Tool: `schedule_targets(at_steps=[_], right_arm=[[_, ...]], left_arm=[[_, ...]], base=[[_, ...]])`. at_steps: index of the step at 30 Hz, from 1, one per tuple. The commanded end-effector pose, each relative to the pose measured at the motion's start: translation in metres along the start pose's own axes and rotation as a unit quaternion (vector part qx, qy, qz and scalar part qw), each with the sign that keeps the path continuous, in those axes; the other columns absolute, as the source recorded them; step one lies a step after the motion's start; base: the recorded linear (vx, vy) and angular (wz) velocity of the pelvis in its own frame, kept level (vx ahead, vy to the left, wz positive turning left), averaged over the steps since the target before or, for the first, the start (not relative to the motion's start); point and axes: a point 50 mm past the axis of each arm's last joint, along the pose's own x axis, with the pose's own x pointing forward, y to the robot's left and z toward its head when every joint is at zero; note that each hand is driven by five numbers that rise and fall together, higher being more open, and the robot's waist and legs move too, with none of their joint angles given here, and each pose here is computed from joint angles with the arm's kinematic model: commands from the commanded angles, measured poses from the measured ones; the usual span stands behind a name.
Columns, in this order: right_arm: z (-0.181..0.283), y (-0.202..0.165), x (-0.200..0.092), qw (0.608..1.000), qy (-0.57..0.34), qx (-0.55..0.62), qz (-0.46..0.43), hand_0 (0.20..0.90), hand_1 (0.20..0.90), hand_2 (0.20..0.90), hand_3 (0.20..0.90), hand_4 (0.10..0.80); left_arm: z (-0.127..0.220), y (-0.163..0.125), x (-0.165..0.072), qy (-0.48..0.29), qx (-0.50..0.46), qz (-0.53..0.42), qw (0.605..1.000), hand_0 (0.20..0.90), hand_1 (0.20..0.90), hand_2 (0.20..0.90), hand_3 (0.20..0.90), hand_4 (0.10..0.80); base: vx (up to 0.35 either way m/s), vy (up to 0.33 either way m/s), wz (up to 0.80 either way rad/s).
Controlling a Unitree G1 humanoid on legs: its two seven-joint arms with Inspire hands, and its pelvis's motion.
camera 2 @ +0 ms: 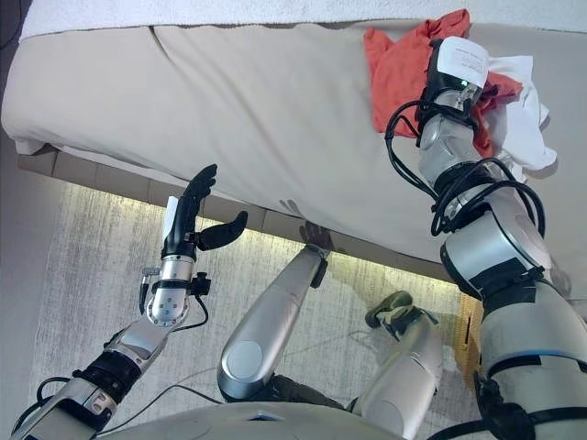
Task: Pick up the clothes from the bed and place them into the basket
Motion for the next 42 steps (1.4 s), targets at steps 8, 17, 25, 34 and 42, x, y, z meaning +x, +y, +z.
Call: schedule_targets(at_steps=[8,17,25,34,42], right_arm=[[-0.011,-0.070,0.021,0.996,0.043,-0.056,-0.046,0.900,0.900,0.900,0.900,0.800],[-0.027,-0.075,0.022,0.993,0.088,-0.075,-0.007,0.900,0.900,0.900,0.900,0.800],[-0.027,-0.092,0.025,0.994,0.086,-0.054,-0.047,0.300,0.300,0.300,0.200,0.100],[-0.027,-0.092,0.024,0.994,0.068,-0.050,-0.072,0.300,0.300,0.300,0.200,0.100],[-0.009,-0.102,0.023,0.988,0.001,0.000,-0.152,0.300,0.300,0.300,0.200,0.100]], left_arm=[[0.044,0.018,0.006,-0.121,-0.071,0.047,0.989,0.900,0.900,0.900,0.900,0.800],[0.047,0.018,0.006,-0.135,-0.069,0.044,0.987,0.900,0.900,0.900,0.900,0.800],[0.047,0.018,0.004,-0.134,-0.068,0.043,0.988,0.900,0.900,0.900,0.900,0.800],[0.040,0.017,0.004,-0.120,-0.065,0.048,0.989,0.900,0.900,0.900,0.900,0.800],[0.026,0.017,0.006,-0.083,-0.040,0.056,0.994,0.900,0.900,0.900,0.900,0.800]], base=[[-0.047,0.006,0.03],[-0.010,-0.011,0.04],[-0.024,0.000,-0.03],[-0.004,0.002,-0.02],[0.034,0.005,-0.14]])
